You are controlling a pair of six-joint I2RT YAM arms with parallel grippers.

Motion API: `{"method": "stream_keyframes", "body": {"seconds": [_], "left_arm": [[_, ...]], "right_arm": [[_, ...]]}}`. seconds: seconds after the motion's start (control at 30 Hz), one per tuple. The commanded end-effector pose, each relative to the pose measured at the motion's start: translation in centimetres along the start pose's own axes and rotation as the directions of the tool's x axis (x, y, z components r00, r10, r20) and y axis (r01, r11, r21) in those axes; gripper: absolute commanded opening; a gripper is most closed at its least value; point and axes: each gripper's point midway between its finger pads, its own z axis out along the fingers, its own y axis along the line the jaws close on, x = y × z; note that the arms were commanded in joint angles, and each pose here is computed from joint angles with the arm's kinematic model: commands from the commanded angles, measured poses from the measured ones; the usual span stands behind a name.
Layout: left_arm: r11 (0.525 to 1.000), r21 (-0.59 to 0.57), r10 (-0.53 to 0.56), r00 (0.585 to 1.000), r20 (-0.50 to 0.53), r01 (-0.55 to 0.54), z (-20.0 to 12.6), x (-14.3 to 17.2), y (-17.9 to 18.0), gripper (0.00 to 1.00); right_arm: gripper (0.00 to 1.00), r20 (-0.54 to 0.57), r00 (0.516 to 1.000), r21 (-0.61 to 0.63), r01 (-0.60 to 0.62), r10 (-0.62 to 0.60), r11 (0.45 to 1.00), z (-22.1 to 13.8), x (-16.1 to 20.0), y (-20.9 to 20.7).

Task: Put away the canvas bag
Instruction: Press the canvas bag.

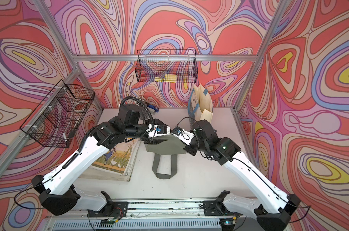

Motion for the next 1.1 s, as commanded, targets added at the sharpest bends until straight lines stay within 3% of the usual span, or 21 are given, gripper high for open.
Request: {"method": "stream_keyframes", "body": {"seconds": [0.0, 0.1, 0.23, 0.33, 0.47, 0.7, 1.07], "left_arm": [[0.999, 0.040, -0.008, 1.000, -0.015, 0.008, -0.2, 0.0, -0.8, 0.59], [0.999, 0.046, -0.008, 0.999, -0.037, 0.009, 0.3, 0.7, -0.9, 0.42], [0.999, 0.035, -0.002, 0.998, -0.070, 0.004, 0.6, 1.3, -0.5, 0.00], [1.000, 0.020, 0.007, 0.998, -0.060, -0.006, 0.4, 1.0, -0.3, 0.00], [0.999, -0.006, 0.037, 0.999, 0.000, -0.037, -0.9, -0.2, -0.2, 0.00], [0.996, -0.069, 0.071, 0.979, 0.192, -0.059, -4.7, -3.3, 0.5, 0.00], [0.993, -0.099, 0.099, 0.944, 0.316, -0.071, -8.4, -6.1, 0.6, 0.00]], "right_arm": [[0.00, 0.102, 0.995, 0.041, 0.008, -0.012, 0.999, -1.2, -2.7, -1.2], [0.00, 0.122, 0.992, 0.043, 0.009, -0.014, 0.999, -1.4, -3.0, -1.2], [0.00, 0.162, 0.987, 0.040, 0.003, -0.010, 0.999, -1.7, -3.5, -1.0], [0.04, 0.194, 0.981, 0.041, -0.005, -0.003, 0.999, -2.0, -3.5, -0.8], [0.24, 0.239, 0.971, 0.026, -0.018, 0.011, 1.000, -2.4, -2.9, 0.3], [0.52, 0.333, 0.937, -0.024, -0.109, 0.110, 0.994, -3.2, -1.9, 1.9], [0.60, 0.346, 0.918, -0.095, -0.171, 0.194, 0.981, -2.2, -1.3, 3.1]]}}
